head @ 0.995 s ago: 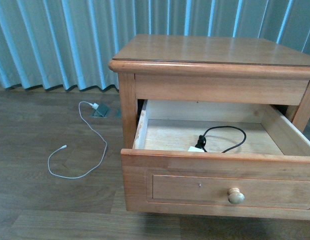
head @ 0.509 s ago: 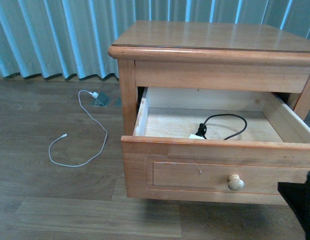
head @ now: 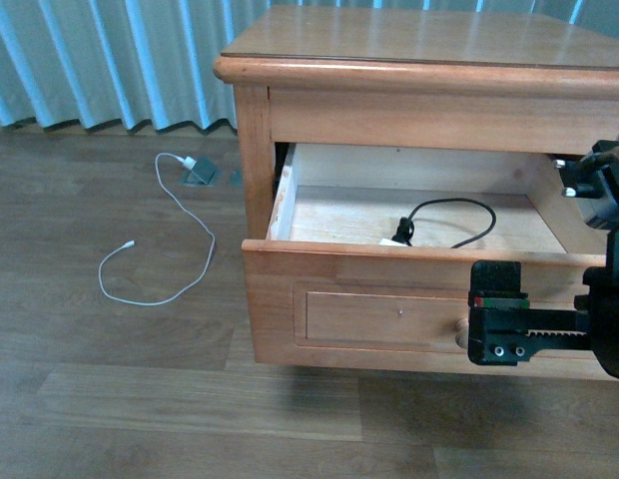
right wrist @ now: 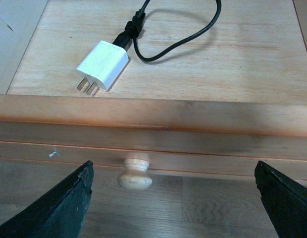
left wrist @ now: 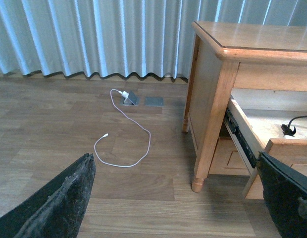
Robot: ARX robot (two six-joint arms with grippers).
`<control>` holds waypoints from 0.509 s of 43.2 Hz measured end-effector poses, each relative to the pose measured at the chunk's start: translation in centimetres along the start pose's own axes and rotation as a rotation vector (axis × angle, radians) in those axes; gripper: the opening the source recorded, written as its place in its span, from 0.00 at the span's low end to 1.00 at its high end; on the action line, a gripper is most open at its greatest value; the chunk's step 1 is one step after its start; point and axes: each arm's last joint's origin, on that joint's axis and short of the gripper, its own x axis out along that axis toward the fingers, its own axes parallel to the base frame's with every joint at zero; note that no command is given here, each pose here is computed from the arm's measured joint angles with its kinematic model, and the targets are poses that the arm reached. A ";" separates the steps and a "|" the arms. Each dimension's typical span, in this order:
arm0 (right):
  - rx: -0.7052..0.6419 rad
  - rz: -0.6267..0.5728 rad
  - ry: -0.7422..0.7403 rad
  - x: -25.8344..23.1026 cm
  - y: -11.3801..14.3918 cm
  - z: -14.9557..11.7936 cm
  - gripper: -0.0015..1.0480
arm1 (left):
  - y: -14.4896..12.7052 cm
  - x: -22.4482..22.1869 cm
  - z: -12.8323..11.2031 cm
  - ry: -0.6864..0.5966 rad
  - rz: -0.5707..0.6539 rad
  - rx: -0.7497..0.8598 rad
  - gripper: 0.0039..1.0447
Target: Put charger into drawer
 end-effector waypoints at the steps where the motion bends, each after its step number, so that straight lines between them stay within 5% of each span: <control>1: -0.003 -0.002 -0.002 0.2 0.1 0.0 0.92 | 0.0 0.0 0.0 0.000 0.000 0.000 0.94; 22: -0.004 -0.022 -0.044 3.7 0.9 1.3 0.92 | 0.0 0.0 0.0 0.000 0.000 0.000 0.94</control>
